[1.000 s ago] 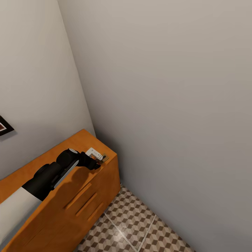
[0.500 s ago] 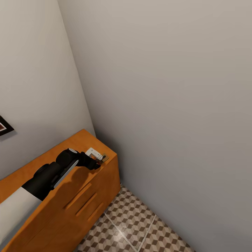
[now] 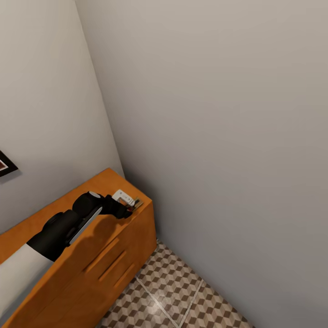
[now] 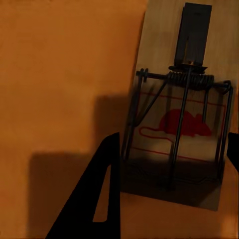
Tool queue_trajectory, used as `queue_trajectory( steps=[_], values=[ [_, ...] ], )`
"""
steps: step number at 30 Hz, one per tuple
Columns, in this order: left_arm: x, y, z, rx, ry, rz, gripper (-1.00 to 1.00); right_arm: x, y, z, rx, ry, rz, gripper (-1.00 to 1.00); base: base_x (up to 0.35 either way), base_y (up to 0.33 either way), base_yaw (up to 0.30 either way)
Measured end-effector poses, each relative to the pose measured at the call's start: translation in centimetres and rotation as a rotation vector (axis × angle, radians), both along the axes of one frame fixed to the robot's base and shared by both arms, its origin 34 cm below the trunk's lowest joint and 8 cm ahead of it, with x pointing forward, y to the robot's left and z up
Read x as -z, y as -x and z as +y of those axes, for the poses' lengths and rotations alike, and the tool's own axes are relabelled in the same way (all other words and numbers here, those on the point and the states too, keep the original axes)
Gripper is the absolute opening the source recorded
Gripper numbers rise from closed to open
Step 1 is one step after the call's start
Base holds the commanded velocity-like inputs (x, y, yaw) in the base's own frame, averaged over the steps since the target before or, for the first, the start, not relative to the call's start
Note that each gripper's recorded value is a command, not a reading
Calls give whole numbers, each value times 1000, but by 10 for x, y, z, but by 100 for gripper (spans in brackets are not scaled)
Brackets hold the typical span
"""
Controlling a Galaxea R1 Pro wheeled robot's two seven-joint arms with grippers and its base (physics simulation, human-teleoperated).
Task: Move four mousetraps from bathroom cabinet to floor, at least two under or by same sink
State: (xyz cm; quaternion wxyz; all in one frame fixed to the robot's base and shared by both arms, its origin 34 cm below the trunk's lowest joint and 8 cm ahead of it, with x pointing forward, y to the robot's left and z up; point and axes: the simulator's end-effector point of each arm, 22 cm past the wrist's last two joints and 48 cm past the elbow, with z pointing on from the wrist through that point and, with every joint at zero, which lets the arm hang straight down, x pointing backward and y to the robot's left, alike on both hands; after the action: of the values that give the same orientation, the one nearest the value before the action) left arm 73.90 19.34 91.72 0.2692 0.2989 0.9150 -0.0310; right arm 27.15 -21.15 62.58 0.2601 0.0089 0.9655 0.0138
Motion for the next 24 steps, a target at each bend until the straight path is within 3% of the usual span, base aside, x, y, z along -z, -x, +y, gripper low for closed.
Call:
queue_trajectory(
  steps=[9,20,24],
  values=[
    [-11,-3,-3,12,6,-27,-100,0,0,-1,0,1,-1,-100,0,0,0],
    [-18,-5,11,10,-14,-44,-100,0,0,-1,-1,0,-1,-100,0,0,0],
    [-16,-4,12,9,-17,-40,-100,0,-1,-1,0,1,-1,-100,-212,0,0]
  ],
)
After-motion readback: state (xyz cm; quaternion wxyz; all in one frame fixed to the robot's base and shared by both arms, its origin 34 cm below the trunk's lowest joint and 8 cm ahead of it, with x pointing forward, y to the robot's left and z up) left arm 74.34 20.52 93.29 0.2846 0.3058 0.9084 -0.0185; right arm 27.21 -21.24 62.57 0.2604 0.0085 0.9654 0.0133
